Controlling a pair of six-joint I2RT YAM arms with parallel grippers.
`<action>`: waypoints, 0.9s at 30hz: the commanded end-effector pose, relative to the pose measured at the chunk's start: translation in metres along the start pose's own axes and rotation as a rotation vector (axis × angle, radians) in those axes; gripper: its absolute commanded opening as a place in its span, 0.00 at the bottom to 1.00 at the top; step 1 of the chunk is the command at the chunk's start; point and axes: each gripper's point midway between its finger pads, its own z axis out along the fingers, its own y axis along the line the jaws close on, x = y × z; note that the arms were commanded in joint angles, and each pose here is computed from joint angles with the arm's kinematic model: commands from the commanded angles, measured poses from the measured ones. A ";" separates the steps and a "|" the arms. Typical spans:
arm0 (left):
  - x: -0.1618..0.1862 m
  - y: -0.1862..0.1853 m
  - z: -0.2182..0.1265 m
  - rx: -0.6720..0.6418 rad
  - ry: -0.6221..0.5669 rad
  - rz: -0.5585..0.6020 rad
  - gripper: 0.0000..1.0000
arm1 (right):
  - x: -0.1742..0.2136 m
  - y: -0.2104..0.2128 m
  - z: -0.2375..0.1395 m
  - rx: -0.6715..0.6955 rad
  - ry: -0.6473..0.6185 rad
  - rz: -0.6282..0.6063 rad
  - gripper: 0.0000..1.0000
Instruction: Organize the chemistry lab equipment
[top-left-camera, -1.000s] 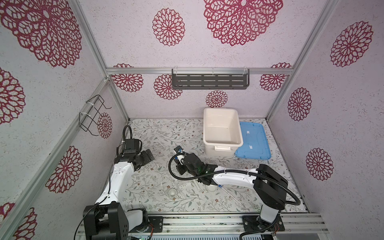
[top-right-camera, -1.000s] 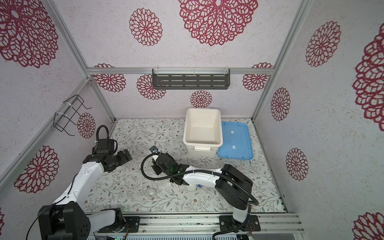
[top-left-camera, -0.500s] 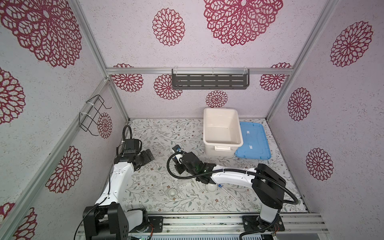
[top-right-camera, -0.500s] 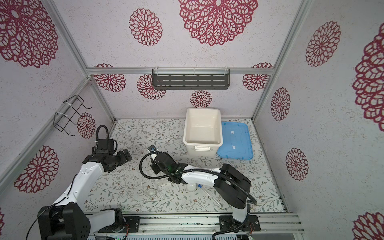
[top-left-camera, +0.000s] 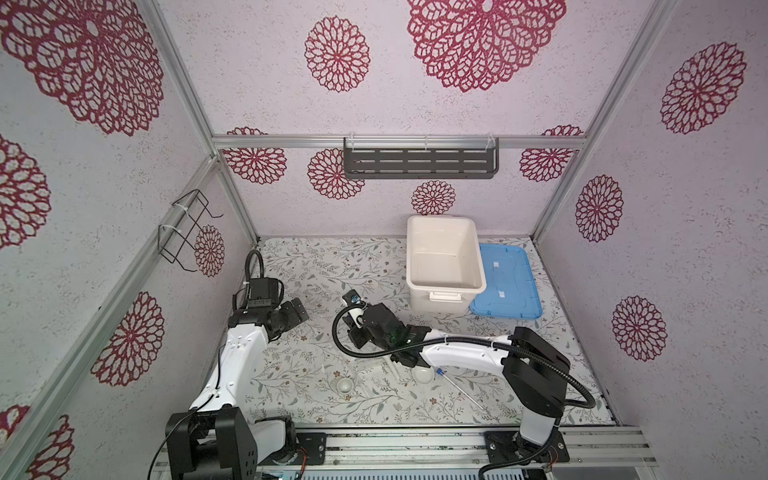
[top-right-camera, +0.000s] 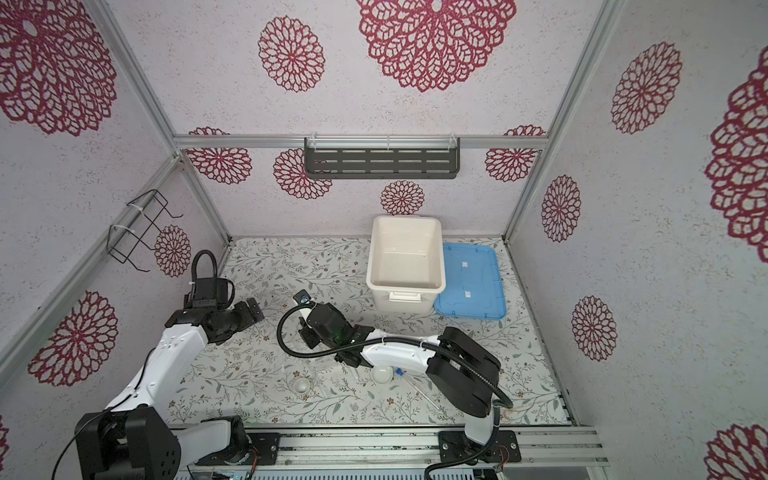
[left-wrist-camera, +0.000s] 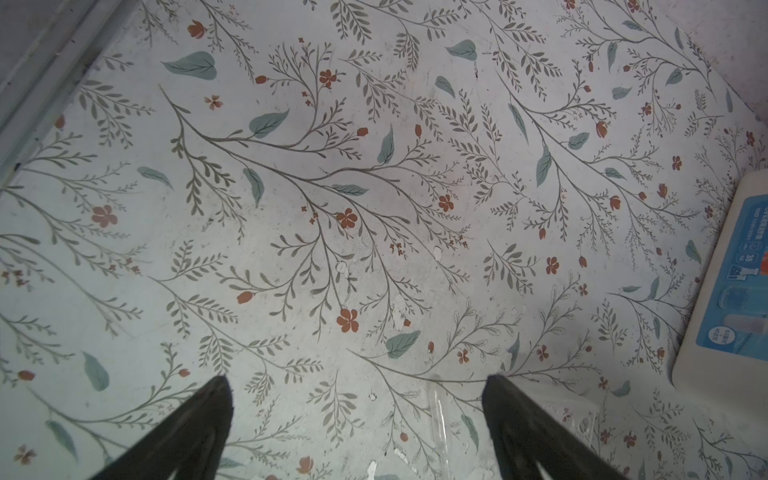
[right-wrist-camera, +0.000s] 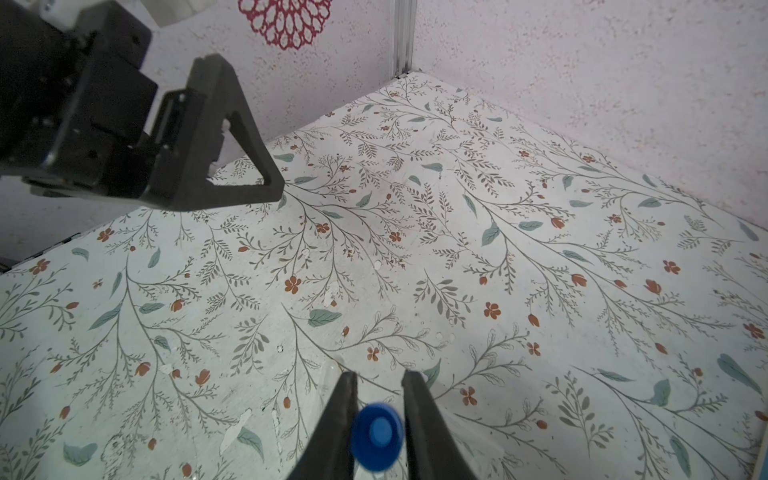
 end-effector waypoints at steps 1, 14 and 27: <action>-0.005 -0.003 -0.006 0.011 -0.027 0.004 0.97 | -0.013 0.006 0.000 -0.013 -0.024 0.009 0.24; -0.004 -0.004 -0.006 0.018 -0.024 0.003 0.97 | -0.022 0.001 -0.003 0.017 -0.025 0.021 0.35; -0.004 -0.005 -0.006 0.024 -0.021 0.000 0.97 | -0.031 -0.005 -0.021 -0.011 0.010 0.043 0.38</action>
